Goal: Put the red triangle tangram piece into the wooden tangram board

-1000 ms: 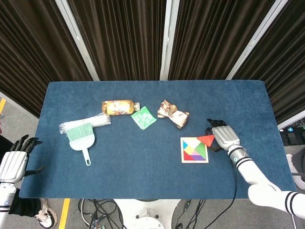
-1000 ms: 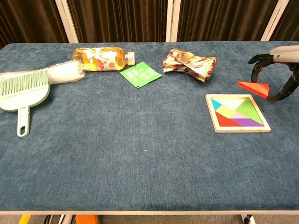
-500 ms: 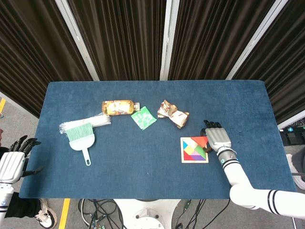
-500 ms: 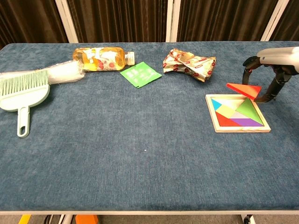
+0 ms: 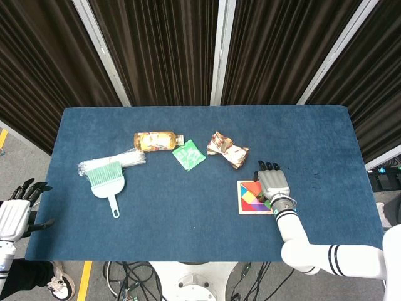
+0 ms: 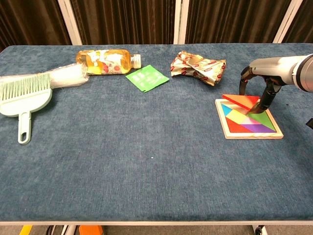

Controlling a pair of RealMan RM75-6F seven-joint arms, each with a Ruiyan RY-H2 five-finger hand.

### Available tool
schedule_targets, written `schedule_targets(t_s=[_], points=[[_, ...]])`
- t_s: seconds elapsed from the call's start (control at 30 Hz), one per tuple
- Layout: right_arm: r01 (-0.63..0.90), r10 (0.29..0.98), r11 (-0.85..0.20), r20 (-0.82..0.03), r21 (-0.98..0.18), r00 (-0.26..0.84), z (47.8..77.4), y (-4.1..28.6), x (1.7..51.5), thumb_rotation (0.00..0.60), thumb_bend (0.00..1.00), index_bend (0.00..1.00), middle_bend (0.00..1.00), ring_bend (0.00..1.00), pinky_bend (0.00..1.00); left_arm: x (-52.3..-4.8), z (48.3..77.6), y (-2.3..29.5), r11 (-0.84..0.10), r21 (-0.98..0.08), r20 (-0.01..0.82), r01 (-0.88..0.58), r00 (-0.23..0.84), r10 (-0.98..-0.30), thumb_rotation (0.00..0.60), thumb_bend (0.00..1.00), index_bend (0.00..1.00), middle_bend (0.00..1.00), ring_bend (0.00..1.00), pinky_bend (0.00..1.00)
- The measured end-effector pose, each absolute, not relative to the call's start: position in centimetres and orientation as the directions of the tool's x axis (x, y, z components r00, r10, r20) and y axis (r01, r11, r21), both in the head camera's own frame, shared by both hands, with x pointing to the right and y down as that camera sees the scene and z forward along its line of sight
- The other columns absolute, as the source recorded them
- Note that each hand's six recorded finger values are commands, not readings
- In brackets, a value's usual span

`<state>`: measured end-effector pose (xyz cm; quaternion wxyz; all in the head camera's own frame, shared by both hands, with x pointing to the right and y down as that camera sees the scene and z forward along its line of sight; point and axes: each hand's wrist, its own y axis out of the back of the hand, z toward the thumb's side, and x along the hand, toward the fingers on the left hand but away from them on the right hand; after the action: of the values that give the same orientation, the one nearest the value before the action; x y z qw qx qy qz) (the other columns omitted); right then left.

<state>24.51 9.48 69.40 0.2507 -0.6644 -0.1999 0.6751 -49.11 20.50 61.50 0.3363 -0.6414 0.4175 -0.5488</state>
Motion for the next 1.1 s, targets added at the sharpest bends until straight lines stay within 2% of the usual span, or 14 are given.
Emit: schedule_targets(t_s=[0.7,1.1], points=[[-0.104,0.621,-0.782,-0.782,-0.614,-0.050,69.88,10.01,24.24,0.600,0.21,0.61,0.01,0.00,0.00,-49.50,61.69,20.54,-0.431,-0.885,0.429,-0.174,0.050,-0.902,0.600,0.03,0.24,0.17,0.07,0.17],[-0.110,0.616,-0.786,-0.787,-0.609,-0.046,70.14,10.05,23.82,0.600,0.21,0.58,0.01,0.00,0.00,-49.68,61.73,20.53,-0.431,-0.885,0.430,-0.177,0.046,-0.902,0.600,0.03,0.24,0.17,0.07,0.17]])
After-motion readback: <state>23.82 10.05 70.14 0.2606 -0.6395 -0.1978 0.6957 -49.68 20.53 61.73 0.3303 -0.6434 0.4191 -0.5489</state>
